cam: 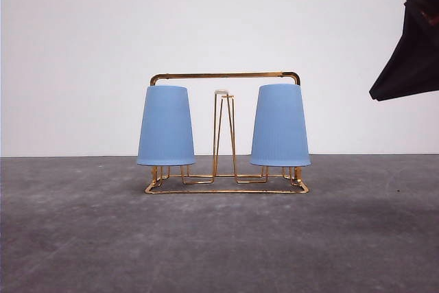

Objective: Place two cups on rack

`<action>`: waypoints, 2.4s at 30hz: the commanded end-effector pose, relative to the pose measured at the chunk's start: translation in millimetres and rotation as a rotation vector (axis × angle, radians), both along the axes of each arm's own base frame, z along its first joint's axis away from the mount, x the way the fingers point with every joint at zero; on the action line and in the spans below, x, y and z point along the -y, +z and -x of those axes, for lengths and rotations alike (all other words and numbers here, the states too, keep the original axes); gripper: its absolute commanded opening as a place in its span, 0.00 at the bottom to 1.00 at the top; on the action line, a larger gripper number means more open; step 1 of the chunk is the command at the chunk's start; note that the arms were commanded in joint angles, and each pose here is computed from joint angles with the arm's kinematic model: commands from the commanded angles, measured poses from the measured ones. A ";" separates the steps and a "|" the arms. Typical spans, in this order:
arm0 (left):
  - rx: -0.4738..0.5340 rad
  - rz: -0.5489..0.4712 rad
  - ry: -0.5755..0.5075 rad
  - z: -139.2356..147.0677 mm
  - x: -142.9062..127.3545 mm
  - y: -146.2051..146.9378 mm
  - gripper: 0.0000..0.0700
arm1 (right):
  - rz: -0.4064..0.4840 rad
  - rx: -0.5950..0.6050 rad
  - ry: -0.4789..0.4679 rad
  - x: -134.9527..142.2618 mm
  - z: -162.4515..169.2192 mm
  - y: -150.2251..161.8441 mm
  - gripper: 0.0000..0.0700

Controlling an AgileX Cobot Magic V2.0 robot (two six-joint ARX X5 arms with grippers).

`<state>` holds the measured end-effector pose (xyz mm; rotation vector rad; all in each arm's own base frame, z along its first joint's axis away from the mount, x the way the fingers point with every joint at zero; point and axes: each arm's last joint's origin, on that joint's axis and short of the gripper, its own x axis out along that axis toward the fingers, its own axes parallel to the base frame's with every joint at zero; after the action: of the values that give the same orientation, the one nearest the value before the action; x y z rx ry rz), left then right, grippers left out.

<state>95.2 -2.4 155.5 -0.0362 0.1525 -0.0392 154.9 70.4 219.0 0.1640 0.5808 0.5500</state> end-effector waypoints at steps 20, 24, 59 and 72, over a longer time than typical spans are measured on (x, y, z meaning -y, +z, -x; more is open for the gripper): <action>0.039 0.022 0.003 -1.3 0.1 0.3 0.00 | 0.061 0.043 0.032 0.2 0.4 1.7 0.04; 0.039 0.022 0.003 -1.3 0.1 0.4 0.00 | 0.158 0.095 -0.078 15.8 13.2 -1.3 0.04; 0.042 0.022 0.003 -1.4 0.1 0.6 0.00 | 0.113 0.409 -0.572 71.5 58.8 -66.7 0.04; 0.042 0.022 0.003 -1.4 0.1 0.6 0.00 | 0.113 0.409 -0.572 71.5 58.8 -66.7 0.04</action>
<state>95.7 -2.4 159.8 -0.0493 0.1080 -0.0393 95.9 -1.1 152.2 0.0880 0.1562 -0.0125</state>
